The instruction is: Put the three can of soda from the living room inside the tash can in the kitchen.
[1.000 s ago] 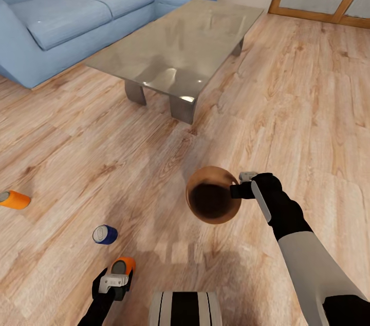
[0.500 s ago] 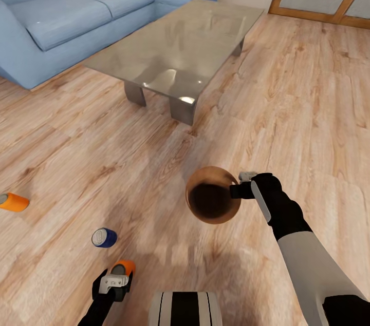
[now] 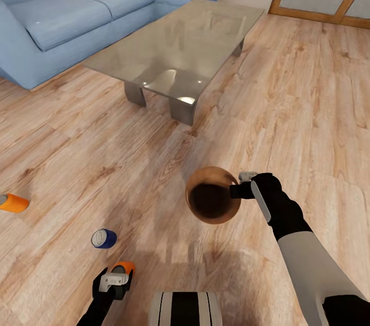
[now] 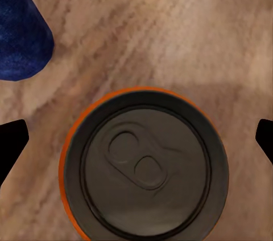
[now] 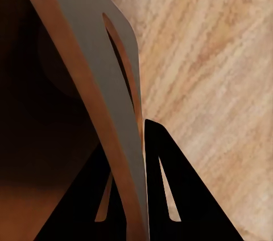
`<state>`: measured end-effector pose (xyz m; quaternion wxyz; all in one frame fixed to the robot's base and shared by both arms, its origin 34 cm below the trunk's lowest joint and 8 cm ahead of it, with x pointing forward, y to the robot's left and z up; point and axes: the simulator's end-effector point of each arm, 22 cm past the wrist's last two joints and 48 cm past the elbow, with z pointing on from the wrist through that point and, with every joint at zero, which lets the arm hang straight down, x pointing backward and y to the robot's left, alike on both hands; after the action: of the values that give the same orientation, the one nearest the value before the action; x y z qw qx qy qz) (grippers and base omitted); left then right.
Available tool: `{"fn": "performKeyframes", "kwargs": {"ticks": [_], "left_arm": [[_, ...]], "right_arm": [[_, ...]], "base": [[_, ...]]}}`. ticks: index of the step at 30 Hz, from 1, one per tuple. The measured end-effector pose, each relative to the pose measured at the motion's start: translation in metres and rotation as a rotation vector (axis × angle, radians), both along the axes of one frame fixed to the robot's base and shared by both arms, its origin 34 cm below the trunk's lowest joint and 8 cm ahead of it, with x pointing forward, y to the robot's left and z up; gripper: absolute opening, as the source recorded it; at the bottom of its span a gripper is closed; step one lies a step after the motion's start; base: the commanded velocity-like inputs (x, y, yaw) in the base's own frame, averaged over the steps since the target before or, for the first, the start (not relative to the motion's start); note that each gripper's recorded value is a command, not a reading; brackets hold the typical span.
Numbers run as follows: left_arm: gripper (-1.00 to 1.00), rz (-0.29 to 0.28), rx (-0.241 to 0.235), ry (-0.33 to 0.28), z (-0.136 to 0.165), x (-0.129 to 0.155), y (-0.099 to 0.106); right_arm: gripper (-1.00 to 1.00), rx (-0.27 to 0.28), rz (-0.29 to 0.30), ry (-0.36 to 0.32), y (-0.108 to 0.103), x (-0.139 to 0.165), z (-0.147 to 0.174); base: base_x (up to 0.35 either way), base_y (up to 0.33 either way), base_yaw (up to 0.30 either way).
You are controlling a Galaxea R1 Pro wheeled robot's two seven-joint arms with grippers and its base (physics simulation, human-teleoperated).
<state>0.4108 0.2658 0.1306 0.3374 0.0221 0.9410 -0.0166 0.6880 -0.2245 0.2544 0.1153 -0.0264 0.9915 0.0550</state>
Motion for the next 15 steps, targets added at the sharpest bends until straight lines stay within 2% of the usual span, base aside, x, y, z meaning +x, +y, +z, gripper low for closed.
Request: {"fn": "performKeyframes", "kwargs": {"ticks": [15], "left_arm": [[1.0, -0.002, -0.001, 0.015, -0.0047, -0.0051, -0.0006]], "right_arm": [[-1.0, 0.0, 0.0, 0.013, 0.0, -0.0033, -0.0079]], "base": [[0.0, 0.0, 0.0]]}}
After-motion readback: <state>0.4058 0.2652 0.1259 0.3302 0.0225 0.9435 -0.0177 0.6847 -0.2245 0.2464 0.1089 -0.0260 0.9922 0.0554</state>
